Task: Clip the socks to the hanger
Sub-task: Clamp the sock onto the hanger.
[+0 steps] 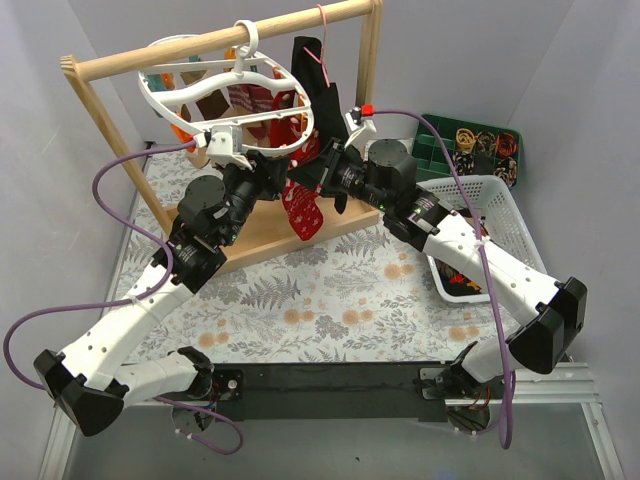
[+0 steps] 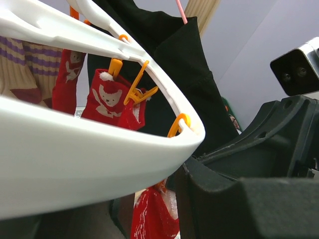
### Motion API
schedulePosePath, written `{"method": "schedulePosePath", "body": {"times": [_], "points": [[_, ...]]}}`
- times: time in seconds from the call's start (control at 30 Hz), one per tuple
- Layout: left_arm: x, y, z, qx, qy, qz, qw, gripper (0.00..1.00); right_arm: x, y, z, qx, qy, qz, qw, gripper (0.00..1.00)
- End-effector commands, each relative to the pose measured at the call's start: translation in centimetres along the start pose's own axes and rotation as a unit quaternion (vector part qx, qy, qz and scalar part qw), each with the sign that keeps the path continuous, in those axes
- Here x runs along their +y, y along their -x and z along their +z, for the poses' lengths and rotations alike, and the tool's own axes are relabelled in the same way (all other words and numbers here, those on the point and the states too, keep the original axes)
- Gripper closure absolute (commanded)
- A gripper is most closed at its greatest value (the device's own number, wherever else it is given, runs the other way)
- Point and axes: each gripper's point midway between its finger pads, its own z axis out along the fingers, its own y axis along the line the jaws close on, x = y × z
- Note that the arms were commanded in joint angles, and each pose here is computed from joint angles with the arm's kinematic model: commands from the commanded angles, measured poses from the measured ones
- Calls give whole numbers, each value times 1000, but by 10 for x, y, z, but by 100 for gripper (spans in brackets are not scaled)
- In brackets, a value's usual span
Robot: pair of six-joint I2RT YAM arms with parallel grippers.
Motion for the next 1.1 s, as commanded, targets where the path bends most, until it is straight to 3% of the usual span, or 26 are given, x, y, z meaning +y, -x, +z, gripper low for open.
{"method": "schedulePosePath", "body": {"times": [0.0, 0.43, 0.8, 1.07], "points": [[32, -16, -7, 27, 64, 55, 996, 100, 24, 26, -3, -51, 33, -3, 998, 99], [31, -5, -14, 10, 67, 22, 997, 100, 11, 24, -13, -61, 12, -5, 998, 99], [32, -13, -12, 13, 72, -4, 997, 100, 25, 24, -9, -51, 39, 19, 998, 99], [34, 11, -21, -38, 80, -39, 995, 100, 16, 15, -9, -42, 33, 30, 998, 99]]}}
